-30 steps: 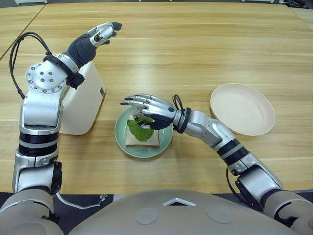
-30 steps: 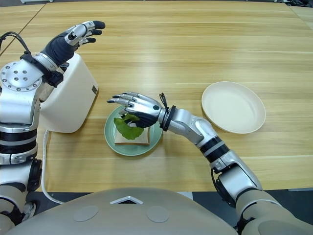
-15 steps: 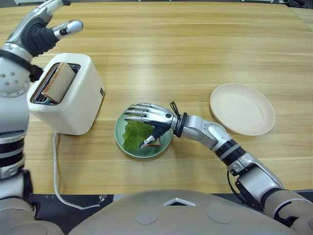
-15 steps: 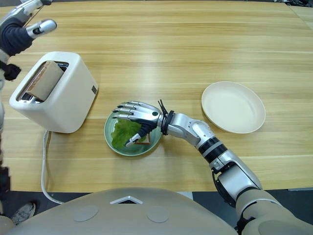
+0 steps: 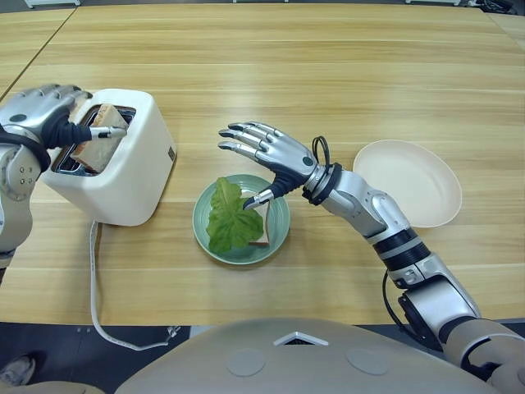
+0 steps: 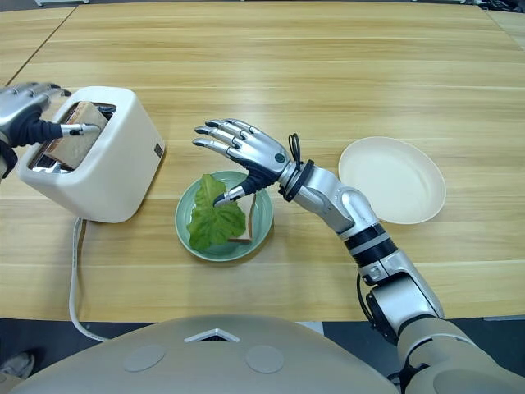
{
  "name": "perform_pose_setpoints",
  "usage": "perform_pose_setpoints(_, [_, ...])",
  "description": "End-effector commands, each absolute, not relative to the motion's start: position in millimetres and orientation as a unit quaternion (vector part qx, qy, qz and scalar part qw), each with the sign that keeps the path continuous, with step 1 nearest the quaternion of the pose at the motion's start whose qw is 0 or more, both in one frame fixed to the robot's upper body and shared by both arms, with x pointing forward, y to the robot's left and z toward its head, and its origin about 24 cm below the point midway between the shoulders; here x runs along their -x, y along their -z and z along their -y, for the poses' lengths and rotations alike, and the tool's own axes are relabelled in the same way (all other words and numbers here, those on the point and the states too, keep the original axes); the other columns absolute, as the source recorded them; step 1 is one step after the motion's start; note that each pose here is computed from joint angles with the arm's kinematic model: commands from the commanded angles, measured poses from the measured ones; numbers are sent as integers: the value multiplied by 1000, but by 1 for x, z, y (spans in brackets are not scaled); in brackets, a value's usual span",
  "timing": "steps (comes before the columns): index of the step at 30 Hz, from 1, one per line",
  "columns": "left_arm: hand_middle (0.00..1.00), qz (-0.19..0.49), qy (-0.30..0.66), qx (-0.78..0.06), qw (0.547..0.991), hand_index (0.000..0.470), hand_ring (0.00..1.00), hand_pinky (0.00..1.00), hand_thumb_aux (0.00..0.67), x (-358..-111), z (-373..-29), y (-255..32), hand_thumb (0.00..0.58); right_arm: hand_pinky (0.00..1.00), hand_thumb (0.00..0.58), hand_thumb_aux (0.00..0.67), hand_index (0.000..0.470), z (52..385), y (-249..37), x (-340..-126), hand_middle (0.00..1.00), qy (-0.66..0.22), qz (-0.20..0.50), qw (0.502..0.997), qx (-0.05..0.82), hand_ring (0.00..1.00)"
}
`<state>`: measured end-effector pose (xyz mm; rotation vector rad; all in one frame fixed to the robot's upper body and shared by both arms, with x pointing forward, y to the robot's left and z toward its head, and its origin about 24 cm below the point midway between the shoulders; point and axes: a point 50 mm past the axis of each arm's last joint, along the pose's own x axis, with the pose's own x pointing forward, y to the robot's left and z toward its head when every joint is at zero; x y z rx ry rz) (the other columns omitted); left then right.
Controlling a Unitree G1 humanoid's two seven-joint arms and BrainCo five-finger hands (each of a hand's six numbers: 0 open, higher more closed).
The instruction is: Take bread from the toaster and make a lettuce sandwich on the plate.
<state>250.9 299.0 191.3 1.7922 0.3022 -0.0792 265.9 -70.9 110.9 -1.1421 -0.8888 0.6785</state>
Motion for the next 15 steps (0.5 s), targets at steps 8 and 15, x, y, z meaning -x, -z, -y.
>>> perform_pose_setpoints(8, [0,-109,30,-755,646,470,0,0,670,-255,-293,-200,580,0,0,0,0,83,-103,-268,0,-293,382,705,521,0])
perform_pose_setpoints(15, [0,-33,-19,-723,689,470,0,0,670,-269,-290,-229,580,0,0,0,0,85,-101,-269,0,-287,378,705,527,0])
